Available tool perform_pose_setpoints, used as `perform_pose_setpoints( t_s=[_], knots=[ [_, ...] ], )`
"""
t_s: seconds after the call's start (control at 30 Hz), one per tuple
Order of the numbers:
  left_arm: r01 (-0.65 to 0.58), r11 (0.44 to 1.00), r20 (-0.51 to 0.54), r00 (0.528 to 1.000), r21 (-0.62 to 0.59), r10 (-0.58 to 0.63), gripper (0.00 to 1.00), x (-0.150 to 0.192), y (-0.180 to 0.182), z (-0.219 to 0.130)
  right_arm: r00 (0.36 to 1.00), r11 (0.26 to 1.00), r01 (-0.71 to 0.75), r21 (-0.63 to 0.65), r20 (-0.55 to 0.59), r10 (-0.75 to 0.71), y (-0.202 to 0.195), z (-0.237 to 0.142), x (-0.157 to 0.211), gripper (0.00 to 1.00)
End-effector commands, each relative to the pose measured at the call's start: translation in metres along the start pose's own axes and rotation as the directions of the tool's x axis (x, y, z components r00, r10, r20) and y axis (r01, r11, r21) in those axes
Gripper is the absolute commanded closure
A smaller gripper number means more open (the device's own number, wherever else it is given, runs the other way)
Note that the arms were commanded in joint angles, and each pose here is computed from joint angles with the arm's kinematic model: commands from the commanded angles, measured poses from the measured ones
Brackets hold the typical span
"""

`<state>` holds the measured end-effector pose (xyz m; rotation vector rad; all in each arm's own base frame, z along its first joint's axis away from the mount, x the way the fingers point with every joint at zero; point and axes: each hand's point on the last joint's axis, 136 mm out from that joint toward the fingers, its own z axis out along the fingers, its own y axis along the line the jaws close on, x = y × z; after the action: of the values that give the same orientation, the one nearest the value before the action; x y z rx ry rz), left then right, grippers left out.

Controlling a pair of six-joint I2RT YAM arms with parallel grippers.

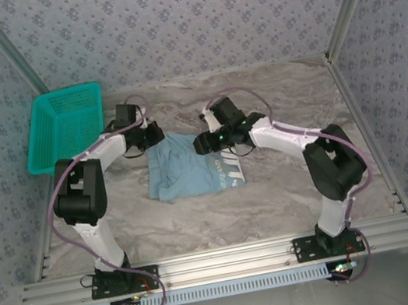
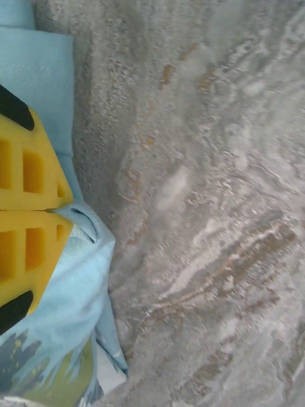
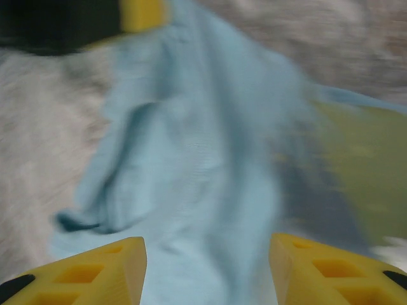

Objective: Fold the inside-out t-shirt

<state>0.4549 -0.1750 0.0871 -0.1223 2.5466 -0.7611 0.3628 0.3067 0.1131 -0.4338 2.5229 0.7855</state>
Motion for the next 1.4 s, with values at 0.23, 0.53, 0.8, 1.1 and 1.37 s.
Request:
perform_pose_setpoints(
  t_s=[0.23,0.53,0.8,1.1,1.37],
  knots=[
    [-0.050,0.981,0.057,0.996,-0.190,0.062,0.67,-0.044,0.023,0.008,0.970,0.974,-0.142,0.177,-0.173,0.173,-0.061,0.040,0.056,0.53],
    [-0.081,0.980,0.155,0.982,-0.181,0.110,0.35,-0.028,-0.008,-0.062,0.999,0.998,0.041,0.057,-0.032,-0.039,-0.027,0.005,0.010,0.41],
    [-0.048,0.997,0.016,0.999,-0.054,0.049,0.35,0.092,-0.036,-0.083,0.993,0.996,0.060,0.067,-0.102,-0.053,-0.055,0.042,-0.006,0.44],
    [-0.041,0.997,-0.118,0.992,-0.067,0.033,0.37,0.134,-0.032,-0.051,0.949,0.957,-0.120,0.264,-0.254,0.188,-0.121,0.025,0.048,0.53],
    [-0.129,0.988,-0.078,0.988,0.089,0.137,0.36,0.112,-0.082,-0.068,0.888,0.896,-0.313,0.316,-0.238,0.394,-0.096,-0.028,0.146,0.55]
  ],
)
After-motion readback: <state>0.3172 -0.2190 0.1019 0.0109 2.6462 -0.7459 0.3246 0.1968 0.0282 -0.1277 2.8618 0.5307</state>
